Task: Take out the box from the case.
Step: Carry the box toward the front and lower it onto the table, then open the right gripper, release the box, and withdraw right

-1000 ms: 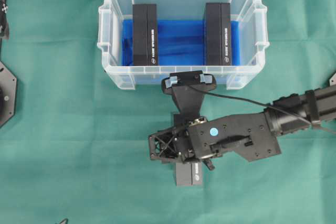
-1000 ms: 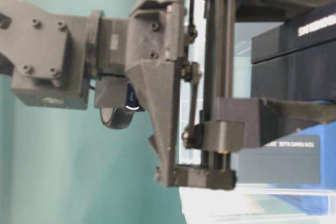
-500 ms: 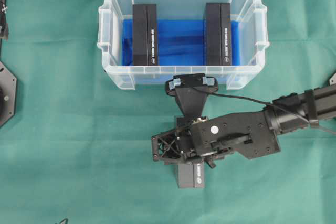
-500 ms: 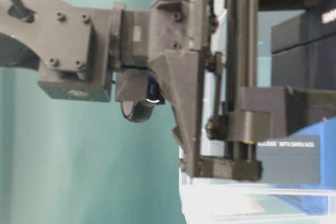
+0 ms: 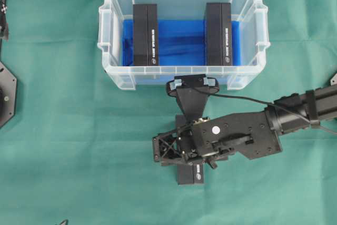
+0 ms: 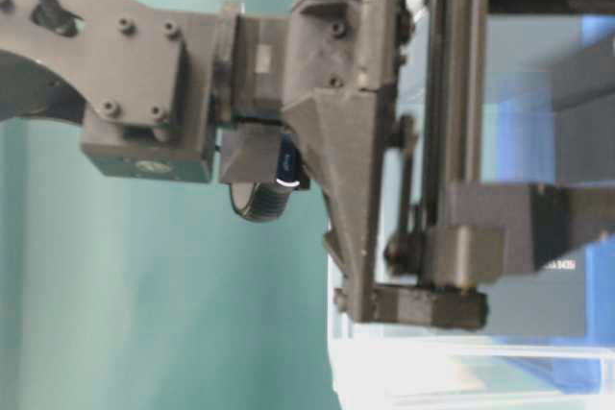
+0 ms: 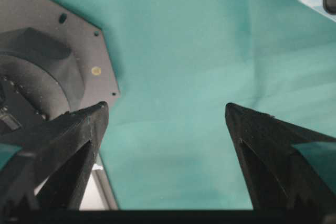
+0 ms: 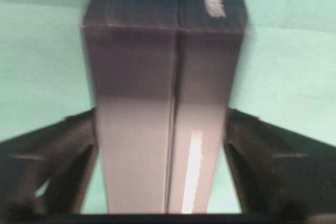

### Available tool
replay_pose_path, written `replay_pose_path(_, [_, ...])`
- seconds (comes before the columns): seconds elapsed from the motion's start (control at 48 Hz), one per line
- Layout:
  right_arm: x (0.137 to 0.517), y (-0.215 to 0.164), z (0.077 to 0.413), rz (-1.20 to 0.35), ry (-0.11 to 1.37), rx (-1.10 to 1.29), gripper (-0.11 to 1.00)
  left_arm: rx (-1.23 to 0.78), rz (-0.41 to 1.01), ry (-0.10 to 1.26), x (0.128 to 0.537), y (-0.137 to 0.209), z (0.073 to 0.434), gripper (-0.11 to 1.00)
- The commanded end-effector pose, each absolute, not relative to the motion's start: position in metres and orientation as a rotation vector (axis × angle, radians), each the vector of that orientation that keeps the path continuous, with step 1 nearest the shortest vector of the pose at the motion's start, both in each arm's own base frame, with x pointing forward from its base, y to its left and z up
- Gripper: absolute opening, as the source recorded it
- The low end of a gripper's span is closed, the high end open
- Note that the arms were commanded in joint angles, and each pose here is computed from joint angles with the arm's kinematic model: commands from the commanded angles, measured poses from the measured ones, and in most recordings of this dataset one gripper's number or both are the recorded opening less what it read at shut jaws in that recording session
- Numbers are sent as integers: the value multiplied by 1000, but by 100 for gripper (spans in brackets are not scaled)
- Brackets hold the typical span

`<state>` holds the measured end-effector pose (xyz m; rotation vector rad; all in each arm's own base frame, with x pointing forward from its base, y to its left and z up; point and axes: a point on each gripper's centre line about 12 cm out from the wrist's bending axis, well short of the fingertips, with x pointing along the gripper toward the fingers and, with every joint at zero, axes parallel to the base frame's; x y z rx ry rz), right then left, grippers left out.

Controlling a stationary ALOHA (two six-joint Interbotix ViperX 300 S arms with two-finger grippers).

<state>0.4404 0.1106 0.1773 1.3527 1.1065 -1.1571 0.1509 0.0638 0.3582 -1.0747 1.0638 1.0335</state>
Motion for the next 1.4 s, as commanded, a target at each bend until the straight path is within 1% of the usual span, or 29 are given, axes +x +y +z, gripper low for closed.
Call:
replay_pose_path(0.0, [440,112,193,-1128,1092,1365,94,-1075,1033,1051,151,64,362,95])
replay_pose_path(0.125, [439,111,193,-1139,1094,1352,92,-1074,1031,1052,151,64,362,95])
replay_pose_path(0.354, [440,111,194,-1134,1090,1355,92,-1075,1032,1050,151,64,362,95])
replay_pose_path(0.584, [437,108,210,-1120,1072,1361,91,-1076,1032,1049,151,64,362,95])
replay_pose_path(0.917, [433,102,261,-1132,1041,1329,91,-1079,1033,1045,152,64,362,95])
replay_pose_path(1.209, [430,97,317,-1151,1007,1307,91,-1078,1031,1043,152,65,362,95])
replay_pose_path(1.376, [429,94,336,-1152,983,1297,91,-1077,1030,1044,152,65,362,95])
